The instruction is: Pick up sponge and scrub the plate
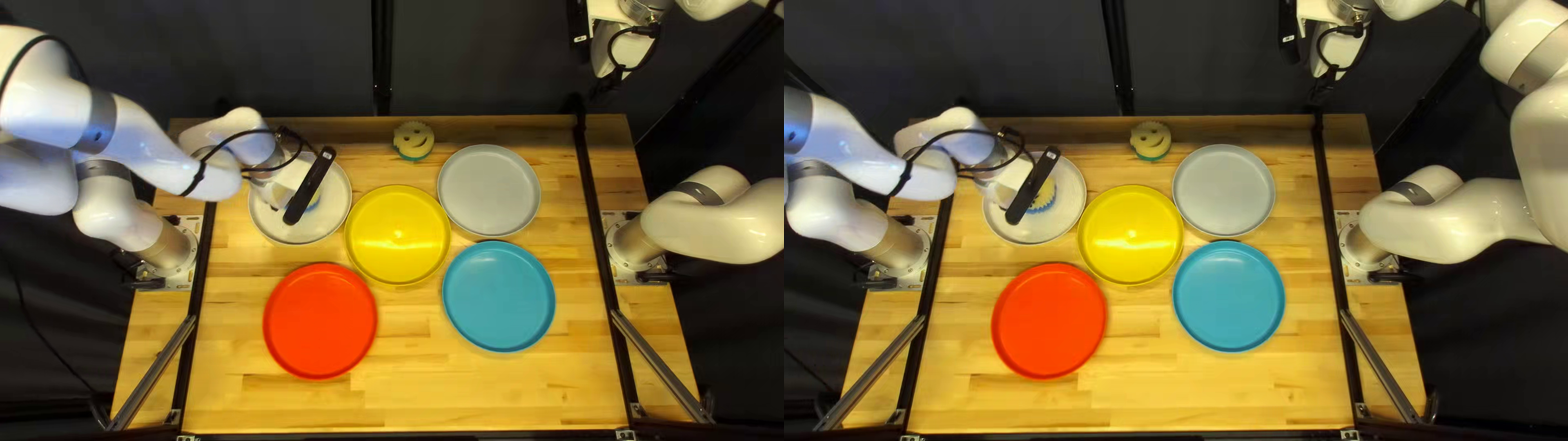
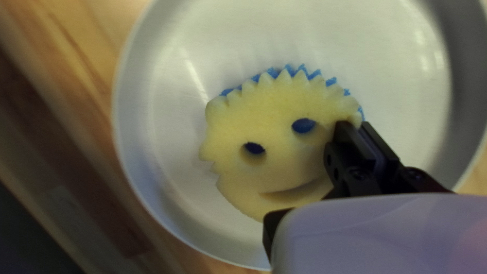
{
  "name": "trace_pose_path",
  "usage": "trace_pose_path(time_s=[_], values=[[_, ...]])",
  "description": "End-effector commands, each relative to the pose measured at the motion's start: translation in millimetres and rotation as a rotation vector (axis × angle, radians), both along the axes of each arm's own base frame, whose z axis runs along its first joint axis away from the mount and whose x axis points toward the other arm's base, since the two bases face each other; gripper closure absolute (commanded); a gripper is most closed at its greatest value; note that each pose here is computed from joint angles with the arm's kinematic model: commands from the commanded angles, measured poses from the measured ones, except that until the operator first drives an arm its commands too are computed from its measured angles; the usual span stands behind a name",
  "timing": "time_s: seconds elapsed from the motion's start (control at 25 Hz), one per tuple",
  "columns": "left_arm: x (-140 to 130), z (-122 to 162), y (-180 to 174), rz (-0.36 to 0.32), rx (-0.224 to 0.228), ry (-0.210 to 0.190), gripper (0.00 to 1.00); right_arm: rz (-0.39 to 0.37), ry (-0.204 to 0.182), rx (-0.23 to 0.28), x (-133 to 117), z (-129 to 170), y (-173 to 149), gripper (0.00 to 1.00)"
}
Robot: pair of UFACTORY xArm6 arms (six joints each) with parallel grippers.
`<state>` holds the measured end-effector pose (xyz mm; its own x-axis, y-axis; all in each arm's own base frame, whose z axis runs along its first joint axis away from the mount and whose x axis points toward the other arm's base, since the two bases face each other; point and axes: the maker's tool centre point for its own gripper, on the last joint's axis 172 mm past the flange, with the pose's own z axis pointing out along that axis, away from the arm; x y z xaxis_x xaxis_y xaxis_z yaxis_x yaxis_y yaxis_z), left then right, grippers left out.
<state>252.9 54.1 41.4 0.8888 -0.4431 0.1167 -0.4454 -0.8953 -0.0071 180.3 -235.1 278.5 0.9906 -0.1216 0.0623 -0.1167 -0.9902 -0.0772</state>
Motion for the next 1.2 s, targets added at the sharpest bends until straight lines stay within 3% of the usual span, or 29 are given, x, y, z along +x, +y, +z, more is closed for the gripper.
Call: trace_pose_path(time_s=[0.04,0.44,0.64,1.2], values=[[-3.1,1.2,0.7,0.01,-0.004,0.006,1.0,0.0,0.0,0.0,0.0,0.0,0.0,0.0],[0.1,6.5,60.5,0.029,-0.004,0.025,1.0,0.0,0.0,0.0,0.0,0.0,0.0,0.0],[-2.7,2.3,74.0,0.012,-0.016,0.027,1.0,0.0,0.0,0.0,0.0,0.0,0.0,0.0],[-12.1,9.4,-3.8,0.013,-0.019,-0.016,1.0,0.0,0.0,0.0,0.0,0.0,0.0,0.0]])
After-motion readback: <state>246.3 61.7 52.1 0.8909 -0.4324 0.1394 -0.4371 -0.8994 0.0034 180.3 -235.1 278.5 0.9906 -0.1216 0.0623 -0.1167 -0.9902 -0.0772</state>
